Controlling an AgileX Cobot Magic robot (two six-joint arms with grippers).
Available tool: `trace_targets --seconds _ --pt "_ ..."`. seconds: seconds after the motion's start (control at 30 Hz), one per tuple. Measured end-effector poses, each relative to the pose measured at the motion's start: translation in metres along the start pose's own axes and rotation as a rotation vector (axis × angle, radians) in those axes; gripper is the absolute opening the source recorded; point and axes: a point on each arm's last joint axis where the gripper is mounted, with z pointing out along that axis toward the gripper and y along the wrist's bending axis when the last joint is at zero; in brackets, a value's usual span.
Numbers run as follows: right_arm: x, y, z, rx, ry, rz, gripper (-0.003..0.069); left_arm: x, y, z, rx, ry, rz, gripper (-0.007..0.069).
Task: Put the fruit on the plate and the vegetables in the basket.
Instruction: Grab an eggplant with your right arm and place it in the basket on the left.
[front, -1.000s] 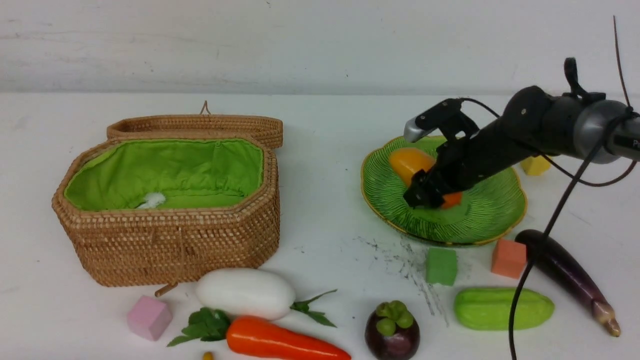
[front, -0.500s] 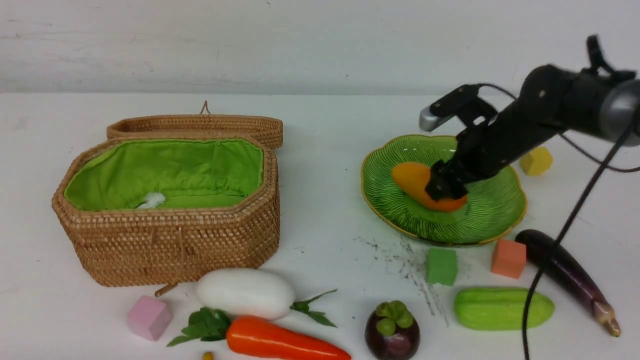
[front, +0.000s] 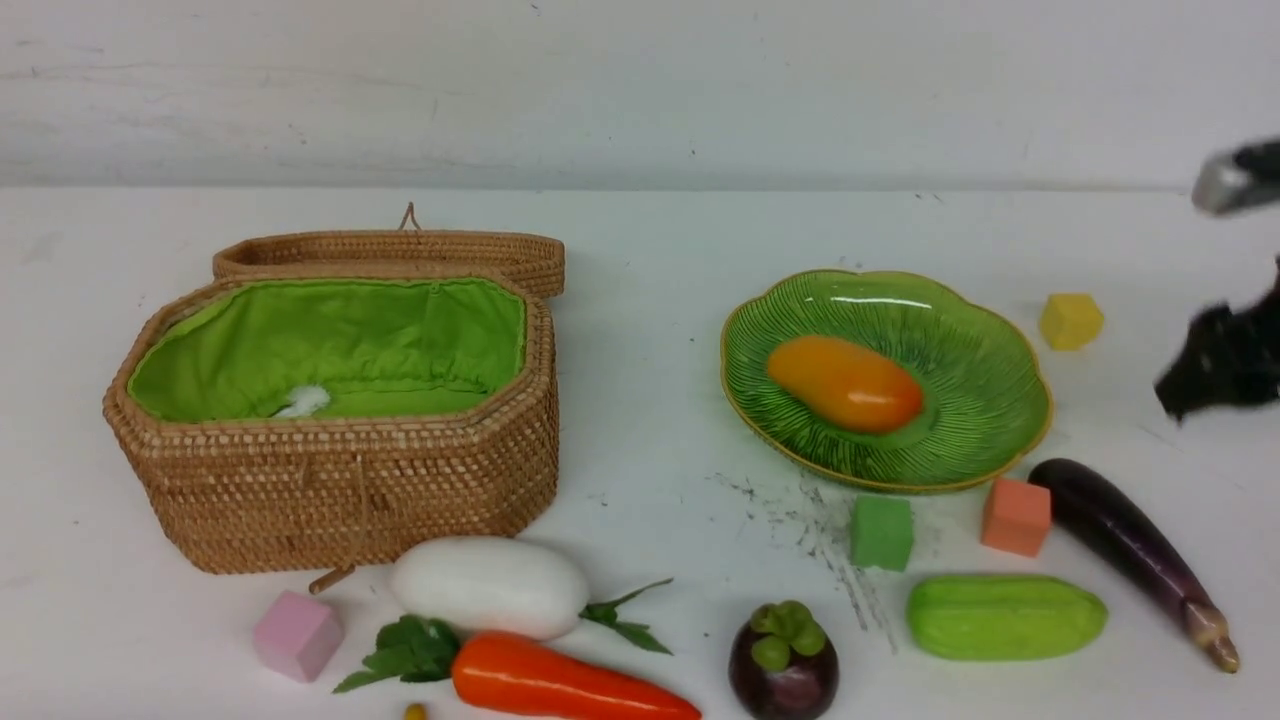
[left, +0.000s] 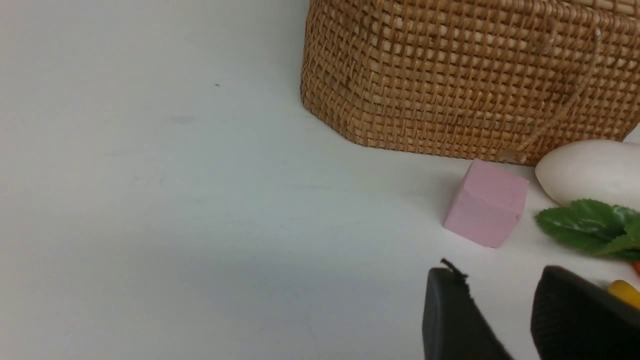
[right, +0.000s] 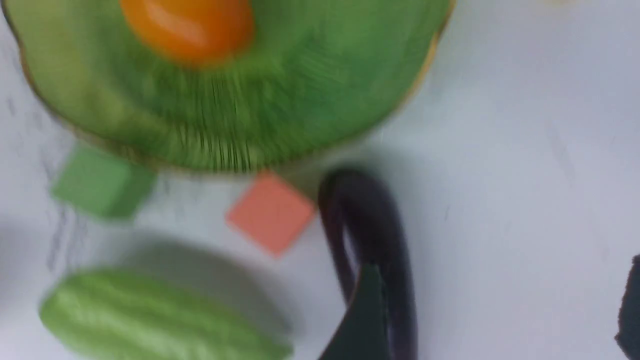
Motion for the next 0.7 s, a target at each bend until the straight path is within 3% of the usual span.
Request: trace_targets --seconds 0.17,0.4,0.7 --pt "0.024 0.001 0.034 0.007 0.071 -0.076 0.0587 0.000 0.000 0.000 0.000 0.000 0.000 0.0239" --pt "0.029 -0.005 0.065 -0.002 0.080 -0.035 0.0570 0.000 0.000 0.000 0.000 0.000 0.000 0.0239" --pt "0.039 -0.007 0.111 -0.089 0.124 -0.022 0.0551 0.000 0.000 0.000 0.000 0.000 0.000 0.0239"
